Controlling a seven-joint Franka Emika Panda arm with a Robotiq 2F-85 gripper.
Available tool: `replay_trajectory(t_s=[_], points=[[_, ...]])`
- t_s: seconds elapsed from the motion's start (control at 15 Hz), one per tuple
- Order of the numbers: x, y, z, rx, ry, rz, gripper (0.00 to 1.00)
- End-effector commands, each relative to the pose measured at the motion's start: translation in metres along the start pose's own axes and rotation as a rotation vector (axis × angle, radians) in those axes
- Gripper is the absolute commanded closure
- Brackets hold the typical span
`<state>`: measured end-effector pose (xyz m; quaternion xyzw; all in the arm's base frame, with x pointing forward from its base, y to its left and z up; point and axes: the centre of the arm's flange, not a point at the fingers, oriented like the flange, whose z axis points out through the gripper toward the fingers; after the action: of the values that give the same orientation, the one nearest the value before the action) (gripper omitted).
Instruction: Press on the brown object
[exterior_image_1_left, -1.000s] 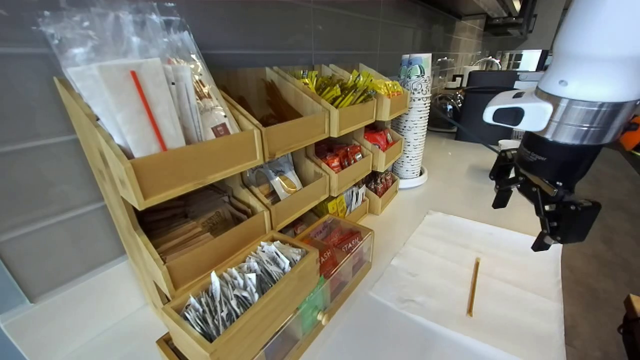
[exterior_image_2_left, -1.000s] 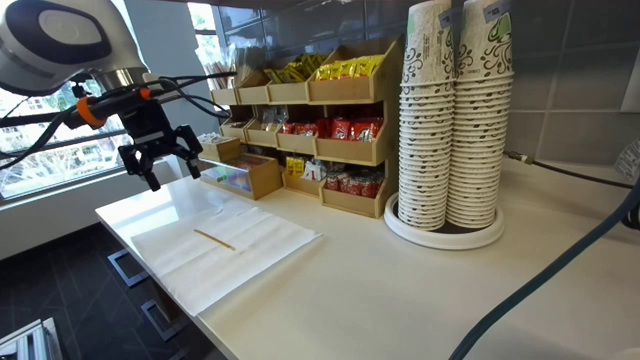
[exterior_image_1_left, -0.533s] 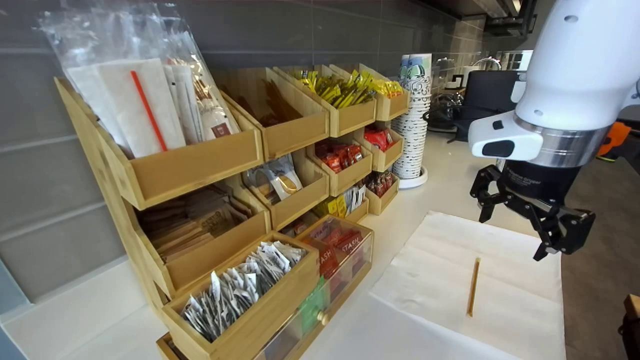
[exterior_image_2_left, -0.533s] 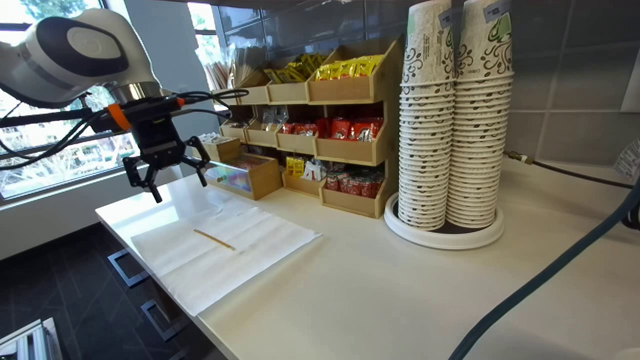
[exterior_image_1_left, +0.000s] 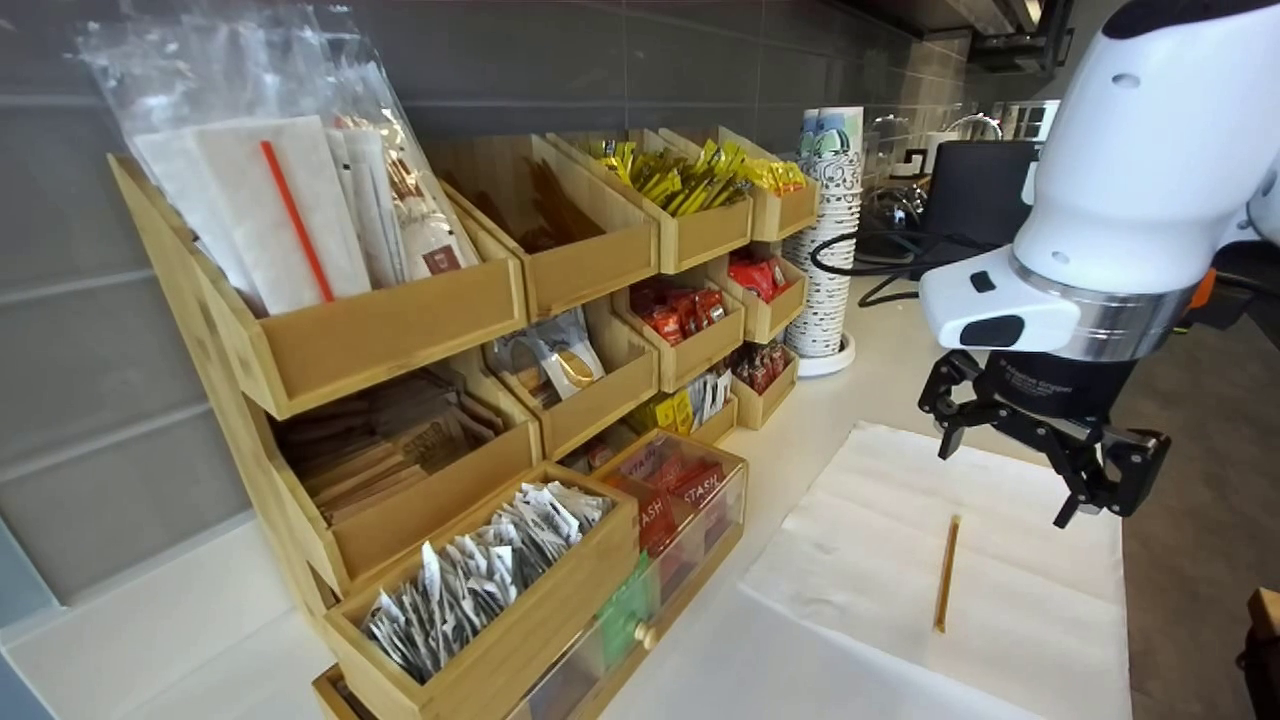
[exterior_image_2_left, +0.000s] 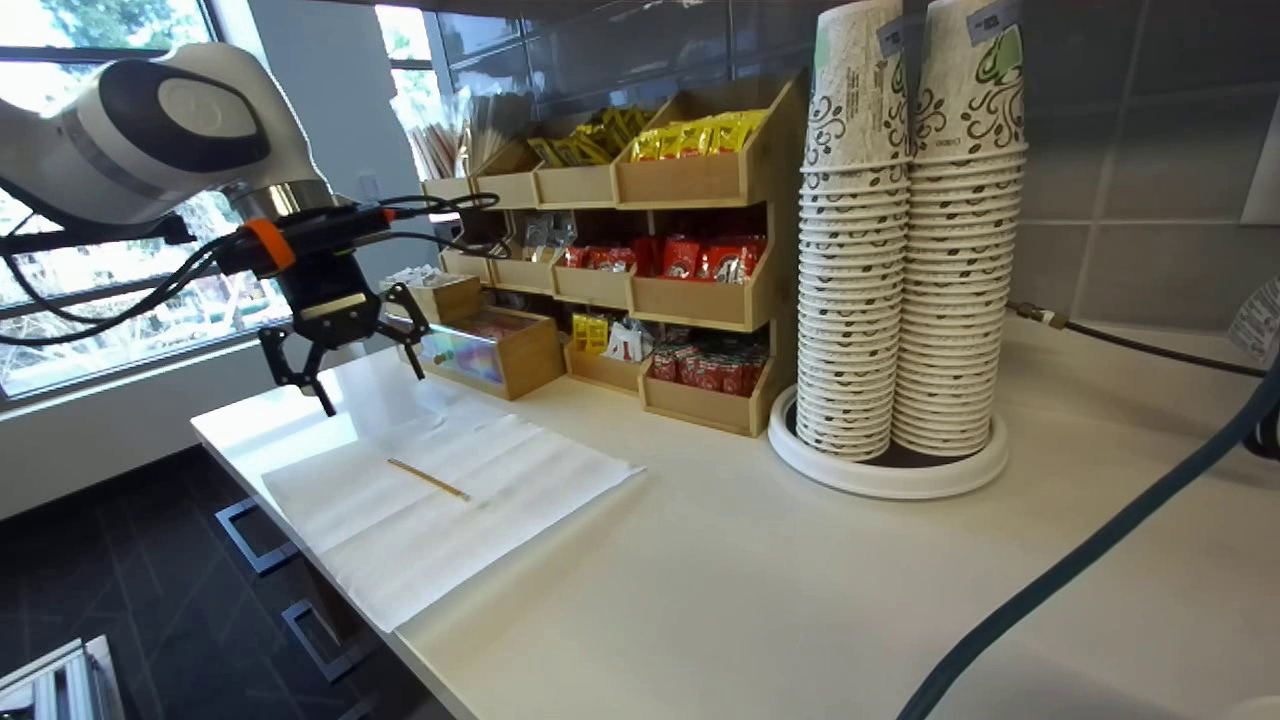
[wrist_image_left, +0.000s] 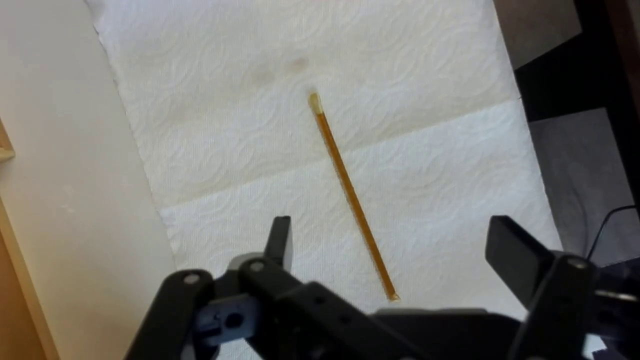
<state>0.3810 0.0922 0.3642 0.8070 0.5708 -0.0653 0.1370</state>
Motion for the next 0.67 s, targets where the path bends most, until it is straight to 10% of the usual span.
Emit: replay_trajectory(t_s=[0.0, 0.6], points=[[-0.005, 0.006, 0.006, 0.016, 0.022, -0.066, 0.00], [-0.013, 0.023, 0.030, 0.103, 0.163, -0.385, 0.00]])
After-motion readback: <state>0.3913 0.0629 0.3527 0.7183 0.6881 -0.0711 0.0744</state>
